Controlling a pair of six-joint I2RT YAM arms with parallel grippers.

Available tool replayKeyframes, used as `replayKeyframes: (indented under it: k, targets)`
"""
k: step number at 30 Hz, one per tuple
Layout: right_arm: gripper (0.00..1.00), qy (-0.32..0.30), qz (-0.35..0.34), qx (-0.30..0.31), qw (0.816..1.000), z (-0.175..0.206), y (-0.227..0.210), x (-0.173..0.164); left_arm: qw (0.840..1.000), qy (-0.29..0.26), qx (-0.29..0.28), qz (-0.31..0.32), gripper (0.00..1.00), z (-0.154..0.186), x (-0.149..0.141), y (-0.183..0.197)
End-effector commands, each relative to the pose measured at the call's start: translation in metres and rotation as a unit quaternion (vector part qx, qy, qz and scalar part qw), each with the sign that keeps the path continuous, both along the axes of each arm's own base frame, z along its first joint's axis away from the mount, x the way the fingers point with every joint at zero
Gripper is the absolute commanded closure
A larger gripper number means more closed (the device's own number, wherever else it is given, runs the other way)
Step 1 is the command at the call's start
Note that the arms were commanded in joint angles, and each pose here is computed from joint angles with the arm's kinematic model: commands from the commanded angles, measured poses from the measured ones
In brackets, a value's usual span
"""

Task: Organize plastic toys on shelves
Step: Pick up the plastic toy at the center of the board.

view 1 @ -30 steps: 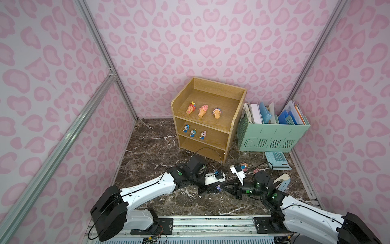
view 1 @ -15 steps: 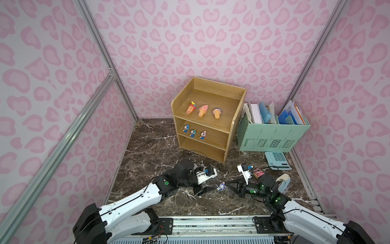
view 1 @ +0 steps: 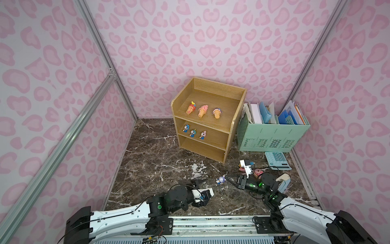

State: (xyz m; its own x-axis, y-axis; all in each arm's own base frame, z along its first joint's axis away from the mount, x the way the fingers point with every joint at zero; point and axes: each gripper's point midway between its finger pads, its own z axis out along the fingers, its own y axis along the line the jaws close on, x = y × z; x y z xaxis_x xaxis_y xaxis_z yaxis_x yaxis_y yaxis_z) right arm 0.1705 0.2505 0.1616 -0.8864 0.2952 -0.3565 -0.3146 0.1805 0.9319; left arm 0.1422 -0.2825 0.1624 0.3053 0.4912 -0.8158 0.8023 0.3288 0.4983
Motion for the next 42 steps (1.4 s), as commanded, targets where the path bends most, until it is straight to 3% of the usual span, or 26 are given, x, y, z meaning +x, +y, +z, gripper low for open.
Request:
replayKeyframes:
  k: [1, 10, 18, 42]
  targets:
    - [1.00, 0.035, -0.028, 0.035, 0.998, 0.011, 0.000, 0.010, 0.997, -0.070, 0.000, 0.021, 0.24, 0.019, 0.016, -0.010]
    - [1.00, 0.106, -0.033, 0.043, 0.993, 0.004, 0.010, 0.011, 0.996, -0.087, 0.010, 0.033, 0.27, 0.015, 0.034, -0.044]
    - [1.00, 0.160, -0.034, 0.051, 0.985, 0.002, 0.014, 0.010, 0.996, -0.071, 0.018, 0.047, 0.37, 0.004, 0.041, -0.042]
    - [1.00, 0.193, -0.016, 0.068, 0.979, 0.004, 0.026, 0.008, 0.999, -0.024, 0.022, 0.033, 0.59, -0.008, 0.045, -0.038]
